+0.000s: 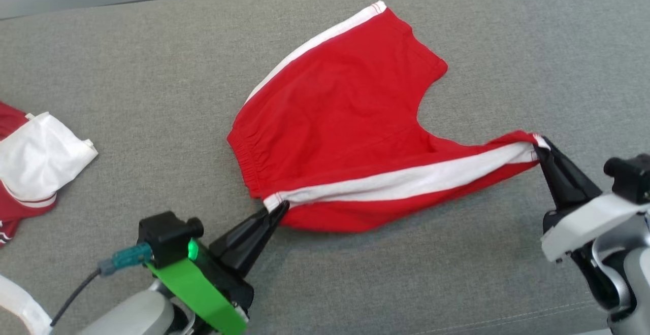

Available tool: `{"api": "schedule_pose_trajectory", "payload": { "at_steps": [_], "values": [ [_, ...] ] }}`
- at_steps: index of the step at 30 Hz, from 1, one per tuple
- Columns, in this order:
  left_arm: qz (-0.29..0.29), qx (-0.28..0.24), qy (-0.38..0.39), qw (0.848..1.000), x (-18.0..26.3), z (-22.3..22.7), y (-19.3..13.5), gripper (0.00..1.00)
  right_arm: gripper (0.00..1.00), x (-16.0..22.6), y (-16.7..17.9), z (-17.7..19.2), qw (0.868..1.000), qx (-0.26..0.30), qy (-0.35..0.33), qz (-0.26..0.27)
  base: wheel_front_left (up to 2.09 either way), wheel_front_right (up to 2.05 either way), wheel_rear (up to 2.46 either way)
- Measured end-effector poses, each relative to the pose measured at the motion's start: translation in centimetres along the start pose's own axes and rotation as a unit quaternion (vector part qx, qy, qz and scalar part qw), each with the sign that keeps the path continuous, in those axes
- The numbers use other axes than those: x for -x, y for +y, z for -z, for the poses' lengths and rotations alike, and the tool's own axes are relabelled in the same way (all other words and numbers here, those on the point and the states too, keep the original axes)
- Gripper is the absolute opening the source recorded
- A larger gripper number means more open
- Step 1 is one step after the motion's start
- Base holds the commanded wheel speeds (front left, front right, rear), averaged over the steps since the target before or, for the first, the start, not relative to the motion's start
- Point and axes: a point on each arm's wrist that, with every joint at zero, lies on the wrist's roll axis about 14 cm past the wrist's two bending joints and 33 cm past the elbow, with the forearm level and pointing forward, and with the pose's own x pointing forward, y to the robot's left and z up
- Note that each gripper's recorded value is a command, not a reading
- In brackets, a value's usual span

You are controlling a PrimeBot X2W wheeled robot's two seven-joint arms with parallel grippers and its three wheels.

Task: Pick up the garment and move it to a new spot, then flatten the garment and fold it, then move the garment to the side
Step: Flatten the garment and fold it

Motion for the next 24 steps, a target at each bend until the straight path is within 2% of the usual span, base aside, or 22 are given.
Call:
{"api": "schedule_pose_trajectory", "payload": {
  "at_steps": [7, 9, 16, 20, 24],
  "values": [
    [-0.017, 0.048, -0.060, 0.997, -2.4, -3.9, 2.4, 0.00, 0.00, -5.8, -1.2, -1.9, 1.000, 0.027, 0.011, -0.003, 0.00, 0.00, 0.00],
    [-0.025, 0.059, -0.075, 0.995, -3.0, -4.9, 3.5, 0.00, 0.00, -8.5, -1.6, -2.7, 0.999, 0.034, 0.011, 0.000, 0.00, 0.00, 0.00],
    [-0.058, 0.112, -0.106, 0.986, -3.7, -6.3, 6.9, 0.00, 0.00, -14.8, 0.0, -3.4, 0.999, 0.037, 0.021, -0.022, 0.00, 0.00, 0.00],
    [-0.077, 0.108, -0.107, 0.985, -3.9, -6.4, 9.2, 0.00, 0.00, -18.5, 1.1, -3.4, 0.998, 0.039, 0.028, -0.037, 0.00, 0.00, 0.00],
    [-0.088, 0.130, -0.108, 0.982, -4.5, -5.8, 10.6, 0.00, 0.00, -21.8, 2.5, -2.6, 0.997, 0.048, 0.044, -0.052, 0.00, 0.00, 0.00]
  ]
}}
